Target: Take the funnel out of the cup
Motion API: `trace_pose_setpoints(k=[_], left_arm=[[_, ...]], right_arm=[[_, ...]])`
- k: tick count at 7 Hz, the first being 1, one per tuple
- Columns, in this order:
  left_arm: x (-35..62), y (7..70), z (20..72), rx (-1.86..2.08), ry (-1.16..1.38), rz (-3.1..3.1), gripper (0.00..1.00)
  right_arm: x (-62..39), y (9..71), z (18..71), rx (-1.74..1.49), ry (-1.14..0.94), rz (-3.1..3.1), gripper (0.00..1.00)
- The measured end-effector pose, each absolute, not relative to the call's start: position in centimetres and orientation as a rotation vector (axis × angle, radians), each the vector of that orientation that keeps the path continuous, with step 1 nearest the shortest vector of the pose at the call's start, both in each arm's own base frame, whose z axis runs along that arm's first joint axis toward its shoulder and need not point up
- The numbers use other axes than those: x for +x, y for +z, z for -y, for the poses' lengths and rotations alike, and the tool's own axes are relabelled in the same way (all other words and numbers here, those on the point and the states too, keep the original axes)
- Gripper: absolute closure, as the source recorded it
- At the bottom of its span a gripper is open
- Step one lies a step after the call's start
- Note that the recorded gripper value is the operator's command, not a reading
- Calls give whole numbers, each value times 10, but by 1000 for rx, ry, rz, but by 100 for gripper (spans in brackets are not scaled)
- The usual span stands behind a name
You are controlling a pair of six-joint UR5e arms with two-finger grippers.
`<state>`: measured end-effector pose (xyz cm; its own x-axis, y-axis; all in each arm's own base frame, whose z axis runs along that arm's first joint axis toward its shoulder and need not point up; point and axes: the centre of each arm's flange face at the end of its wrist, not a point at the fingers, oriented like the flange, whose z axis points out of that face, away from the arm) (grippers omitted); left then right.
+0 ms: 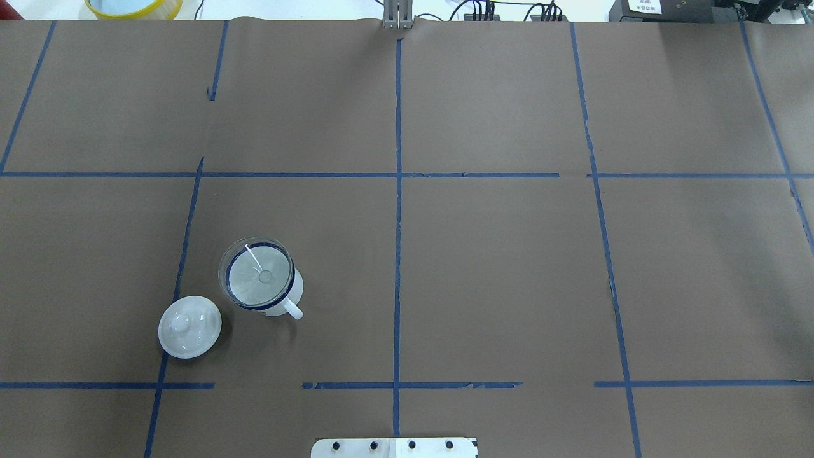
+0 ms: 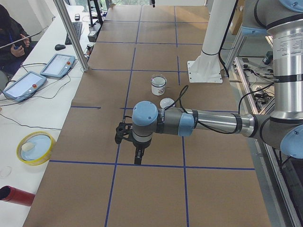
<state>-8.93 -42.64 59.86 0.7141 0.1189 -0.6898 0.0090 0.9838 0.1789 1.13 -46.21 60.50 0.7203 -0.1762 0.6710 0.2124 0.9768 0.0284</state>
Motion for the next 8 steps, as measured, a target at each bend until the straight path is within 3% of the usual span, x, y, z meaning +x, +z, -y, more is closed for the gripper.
trace_pose_setpoints(k=[4, 8], left_arm=[[-90, 583, 431, 217, 107, -765, 0], [-95, 507, 486, 352, 25, -772, 0]], right_arm=[[11, 605, 462, -52, -215, 736, 0], [11, 605, 462, -52, -215, 736, 0]])
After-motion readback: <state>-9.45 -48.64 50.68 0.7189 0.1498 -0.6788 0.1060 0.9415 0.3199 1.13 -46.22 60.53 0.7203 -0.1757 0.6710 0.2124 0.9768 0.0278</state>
